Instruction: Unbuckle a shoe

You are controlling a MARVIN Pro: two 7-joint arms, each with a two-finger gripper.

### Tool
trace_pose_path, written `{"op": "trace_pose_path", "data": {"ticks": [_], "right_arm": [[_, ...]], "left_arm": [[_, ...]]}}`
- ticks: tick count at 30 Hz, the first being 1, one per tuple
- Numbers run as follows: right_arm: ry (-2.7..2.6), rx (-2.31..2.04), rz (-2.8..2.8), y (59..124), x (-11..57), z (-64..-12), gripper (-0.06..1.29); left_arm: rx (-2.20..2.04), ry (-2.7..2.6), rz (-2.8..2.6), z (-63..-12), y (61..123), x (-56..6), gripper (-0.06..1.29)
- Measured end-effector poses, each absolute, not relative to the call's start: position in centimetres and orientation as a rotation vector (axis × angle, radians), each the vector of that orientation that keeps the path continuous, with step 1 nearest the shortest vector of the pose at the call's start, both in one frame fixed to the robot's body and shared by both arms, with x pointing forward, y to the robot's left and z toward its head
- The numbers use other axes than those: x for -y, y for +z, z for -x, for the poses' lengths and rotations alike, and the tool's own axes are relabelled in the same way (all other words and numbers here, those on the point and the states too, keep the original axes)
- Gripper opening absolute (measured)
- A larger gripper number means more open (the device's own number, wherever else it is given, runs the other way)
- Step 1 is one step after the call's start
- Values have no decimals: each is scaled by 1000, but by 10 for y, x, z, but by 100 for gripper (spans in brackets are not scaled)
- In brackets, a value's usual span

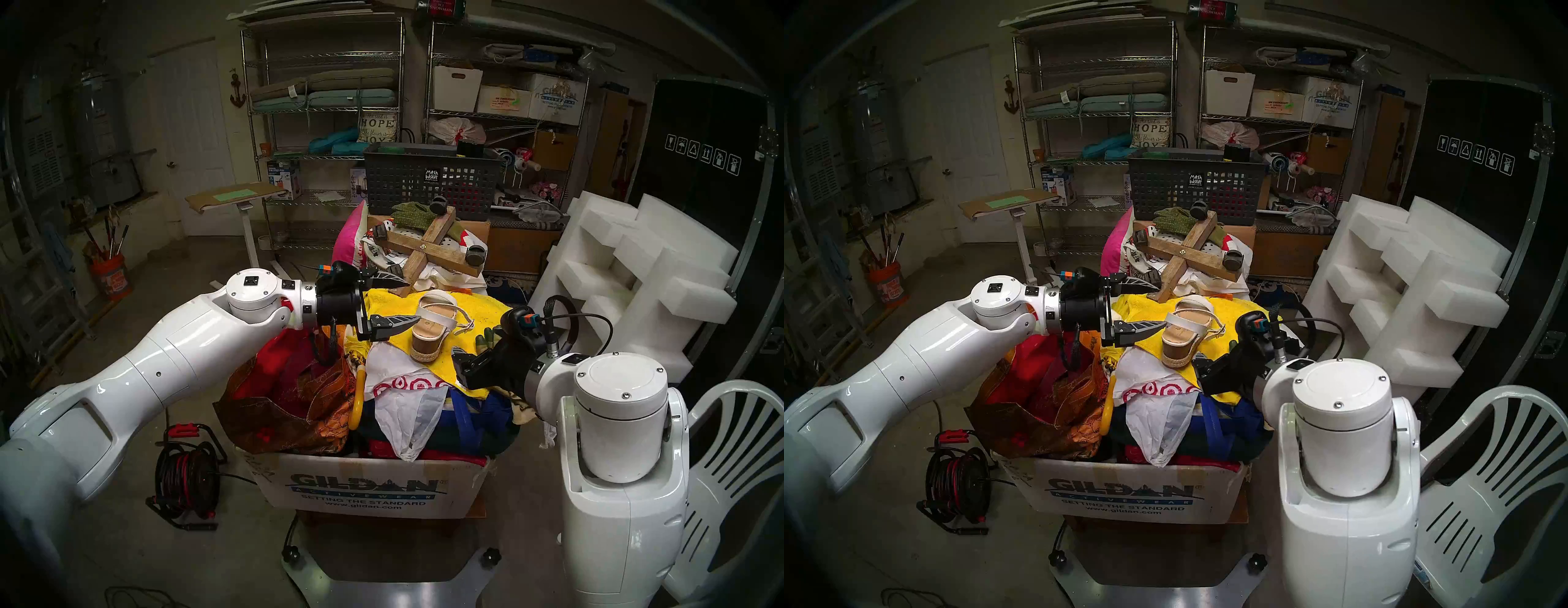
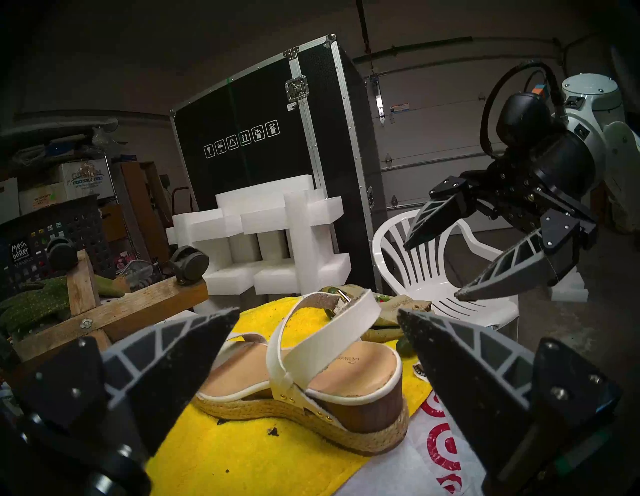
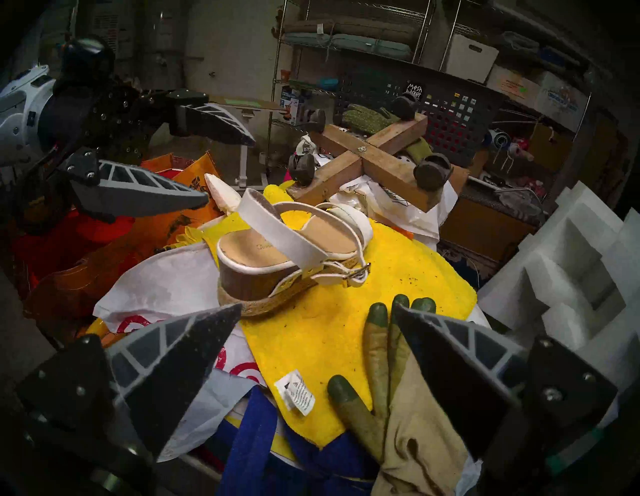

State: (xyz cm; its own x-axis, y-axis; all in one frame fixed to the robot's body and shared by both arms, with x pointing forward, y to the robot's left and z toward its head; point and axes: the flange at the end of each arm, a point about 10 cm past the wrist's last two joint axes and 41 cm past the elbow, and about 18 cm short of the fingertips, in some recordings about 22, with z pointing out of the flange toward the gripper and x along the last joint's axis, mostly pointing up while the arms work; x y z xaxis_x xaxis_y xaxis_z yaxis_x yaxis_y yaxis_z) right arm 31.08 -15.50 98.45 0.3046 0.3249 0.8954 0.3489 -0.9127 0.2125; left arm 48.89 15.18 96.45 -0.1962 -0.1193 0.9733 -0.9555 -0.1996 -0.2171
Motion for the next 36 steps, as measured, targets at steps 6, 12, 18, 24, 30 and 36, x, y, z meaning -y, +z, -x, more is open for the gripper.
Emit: {"op": "trace_pose_path", "data": {"ticks": [6, 12, 18, 24, 30, 36], "right_arm": [[-1705, 641, 2556, 972, 146, -322, 123], [-1725, 618, 2595, 965, 142, -332, 123], [-1760, 599, 2607, 966, 139, -337, 123], [-1800, 583, 2613, 969, 135, -342, 123], [-1797, 585, 2636, 962, 130, -349, 123], [-1790, 584, 2662, 956, 127, -354, 123]], "left_arm": [[1338, 1476, -1307, -490, 973, -153, 127], [1333, 1481, -1311, -497, 978, -157, 127], [1325, 1488, -1323, -508, 981, -159, 127], [1318, 1492, -1326, -517, 983, -159, 127], [1322, 1486, -1336, -527, 982, -159, 127], [1373, 1454, -1349, -538, 982, -157, 127]]}}
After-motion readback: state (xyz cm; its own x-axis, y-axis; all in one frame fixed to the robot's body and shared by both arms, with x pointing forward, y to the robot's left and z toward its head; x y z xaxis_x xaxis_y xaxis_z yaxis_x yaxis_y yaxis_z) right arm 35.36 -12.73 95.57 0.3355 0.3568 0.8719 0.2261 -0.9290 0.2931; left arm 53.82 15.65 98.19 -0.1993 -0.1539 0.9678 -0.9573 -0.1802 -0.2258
